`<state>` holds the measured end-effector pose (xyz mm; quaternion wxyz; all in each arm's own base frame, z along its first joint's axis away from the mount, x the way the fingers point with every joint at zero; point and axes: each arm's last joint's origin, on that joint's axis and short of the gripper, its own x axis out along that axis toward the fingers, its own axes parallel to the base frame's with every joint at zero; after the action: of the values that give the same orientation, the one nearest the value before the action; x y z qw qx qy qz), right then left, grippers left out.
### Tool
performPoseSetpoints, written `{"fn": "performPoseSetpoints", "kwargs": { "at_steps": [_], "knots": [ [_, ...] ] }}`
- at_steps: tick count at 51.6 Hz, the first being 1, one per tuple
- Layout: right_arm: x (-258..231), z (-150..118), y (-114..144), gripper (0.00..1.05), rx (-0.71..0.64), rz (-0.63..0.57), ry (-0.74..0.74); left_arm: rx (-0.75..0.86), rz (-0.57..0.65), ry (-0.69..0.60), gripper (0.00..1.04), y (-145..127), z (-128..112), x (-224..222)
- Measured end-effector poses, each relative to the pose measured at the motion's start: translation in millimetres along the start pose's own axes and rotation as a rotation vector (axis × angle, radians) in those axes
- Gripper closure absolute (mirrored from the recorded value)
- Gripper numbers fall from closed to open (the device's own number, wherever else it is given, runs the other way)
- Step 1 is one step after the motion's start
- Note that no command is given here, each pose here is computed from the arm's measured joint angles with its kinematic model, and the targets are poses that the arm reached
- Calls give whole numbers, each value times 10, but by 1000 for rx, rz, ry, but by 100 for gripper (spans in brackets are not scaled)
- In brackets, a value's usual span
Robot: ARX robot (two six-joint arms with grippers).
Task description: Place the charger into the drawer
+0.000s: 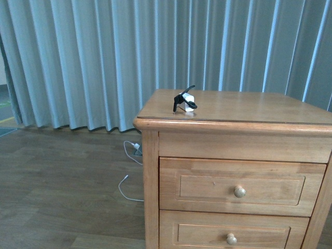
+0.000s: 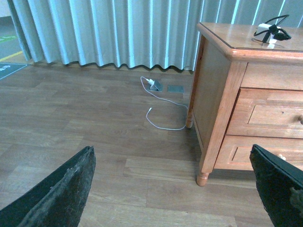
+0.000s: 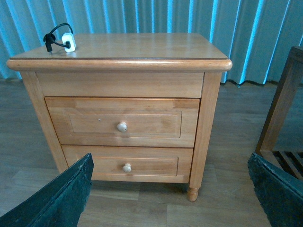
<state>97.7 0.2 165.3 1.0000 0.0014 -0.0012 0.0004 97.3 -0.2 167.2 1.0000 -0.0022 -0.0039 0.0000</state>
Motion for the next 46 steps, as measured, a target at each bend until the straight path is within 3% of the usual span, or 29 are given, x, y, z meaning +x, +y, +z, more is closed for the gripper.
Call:
{"fn": "performPoseSetpoints", "kwargs": {
  "at_steps": [46],
  "knots": [
    [0,0,0,8,0,0,0,0,0,0,6,0,0,0]
  ]
}}
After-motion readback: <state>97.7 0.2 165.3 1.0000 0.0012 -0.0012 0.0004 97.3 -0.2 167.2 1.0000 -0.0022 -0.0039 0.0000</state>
